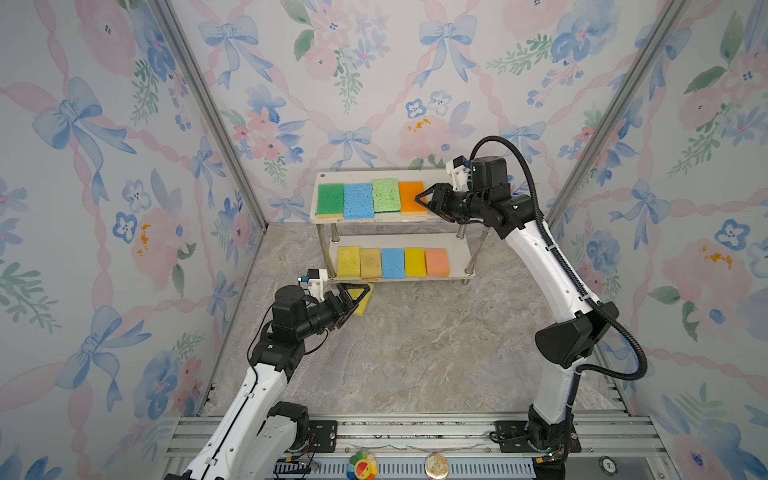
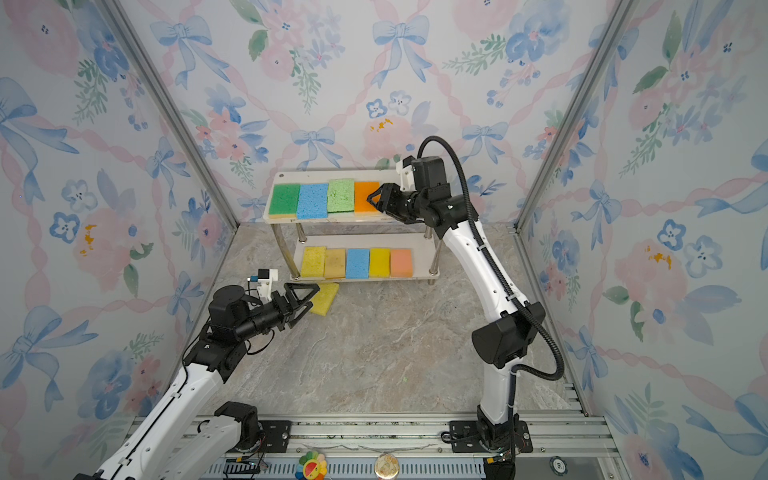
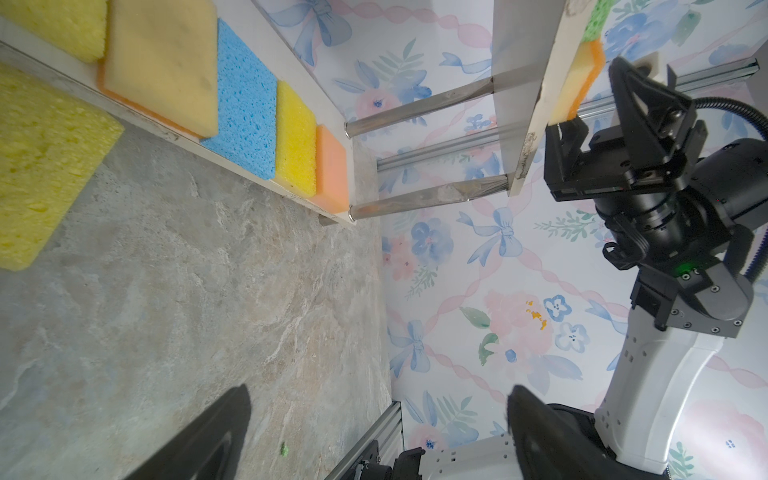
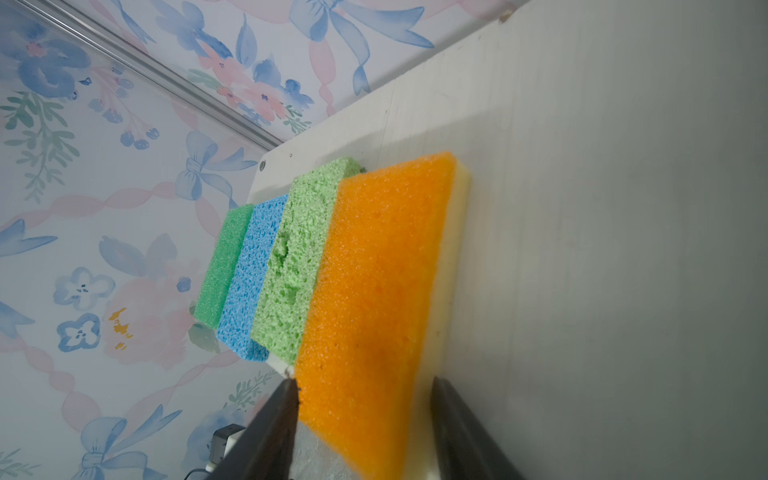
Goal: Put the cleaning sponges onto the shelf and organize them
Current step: 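Set the orange sponge beside the light green sponge and release it, then withdraw the right gripper from the shelf while the left gripper lowers toward the yellow sponge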
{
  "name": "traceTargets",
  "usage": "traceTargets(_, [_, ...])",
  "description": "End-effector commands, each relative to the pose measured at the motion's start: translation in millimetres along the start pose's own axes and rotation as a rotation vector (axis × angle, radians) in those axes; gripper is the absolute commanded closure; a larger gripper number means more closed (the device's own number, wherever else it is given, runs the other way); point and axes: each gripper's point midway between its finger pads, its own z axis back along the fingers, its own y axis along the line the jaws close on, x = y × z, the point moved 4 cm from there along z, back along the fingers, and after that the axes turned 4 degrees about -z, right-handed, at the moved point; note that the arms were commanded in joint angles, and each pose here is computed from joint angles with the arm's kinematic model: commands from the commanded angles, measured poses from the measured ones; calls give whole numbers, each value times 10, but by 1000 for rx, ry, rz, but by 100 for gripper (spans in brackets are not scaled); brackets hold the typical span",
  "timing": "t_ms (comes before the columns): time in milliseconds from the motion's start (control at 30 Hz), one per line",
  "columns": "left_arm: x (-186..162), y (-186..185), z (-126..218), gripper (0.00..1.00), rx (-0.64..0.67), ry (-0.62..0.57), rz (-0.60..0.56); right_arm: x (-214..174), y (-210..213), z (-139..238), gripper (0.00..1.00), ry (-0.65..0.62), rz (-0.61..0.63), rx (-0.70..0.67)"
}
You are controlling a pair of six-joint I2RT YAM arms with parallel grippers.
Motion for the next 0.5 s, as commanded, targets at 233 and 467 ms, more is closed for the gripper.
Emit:
traceTargets(233, [-7, 149, 14, 2, 81, -6, -48, 110, 33, 331, 41, -47, 32, -41])
traceTargets(467, [-8, 474, 44, 2, 241, -37, -11, 22, 18, 986, 36, -107, 73, -87])
